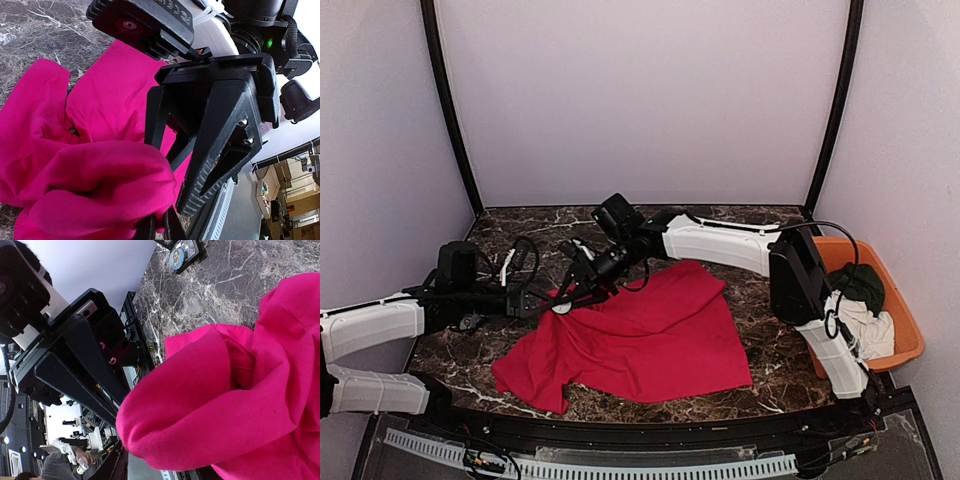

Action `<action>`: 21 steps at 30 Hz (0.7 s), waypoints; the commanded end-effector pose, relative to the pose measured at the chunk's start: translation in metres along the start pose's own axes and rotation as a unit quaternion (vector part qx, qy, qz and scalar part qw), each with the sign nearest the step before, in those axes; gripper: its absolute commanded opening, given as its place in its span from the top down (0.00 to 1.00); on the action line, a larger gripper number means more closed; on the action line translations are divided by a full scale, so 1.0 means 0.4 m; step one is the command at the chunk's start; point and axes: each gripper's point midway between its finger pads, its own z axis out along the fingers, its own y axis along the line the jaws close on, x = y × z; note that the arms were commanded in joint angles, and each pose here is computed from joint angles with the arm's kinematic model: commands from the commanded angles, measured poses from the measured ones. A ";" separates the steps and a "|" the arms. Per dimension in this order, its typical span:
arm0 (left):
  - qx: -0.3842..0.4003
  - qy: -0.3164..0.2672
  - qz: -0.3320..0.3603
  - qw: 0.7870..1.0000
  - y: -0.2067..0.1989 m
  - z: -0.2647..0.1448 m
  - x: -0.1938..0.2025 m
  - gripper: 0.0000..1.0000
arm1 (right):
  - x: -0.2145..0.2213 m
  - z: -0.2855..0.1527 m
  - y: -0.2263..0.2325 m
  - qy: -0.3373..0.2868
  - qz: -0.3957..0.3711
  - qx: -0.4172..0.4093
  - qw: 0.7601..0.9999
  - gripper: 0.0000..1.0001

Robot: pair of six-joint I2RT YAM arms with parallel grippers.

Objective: Pin the brooch onto the clothing
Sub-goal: Pin the brooch onto the flattened clothing.

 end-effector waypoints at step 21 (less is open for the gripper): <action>0.017 -0.007 0.012 1.000 -0.022 -0.001 -0.011 0.99 | -0.011 0.031 -0.006 -0.006 -0.011 0.019 1.000 0.82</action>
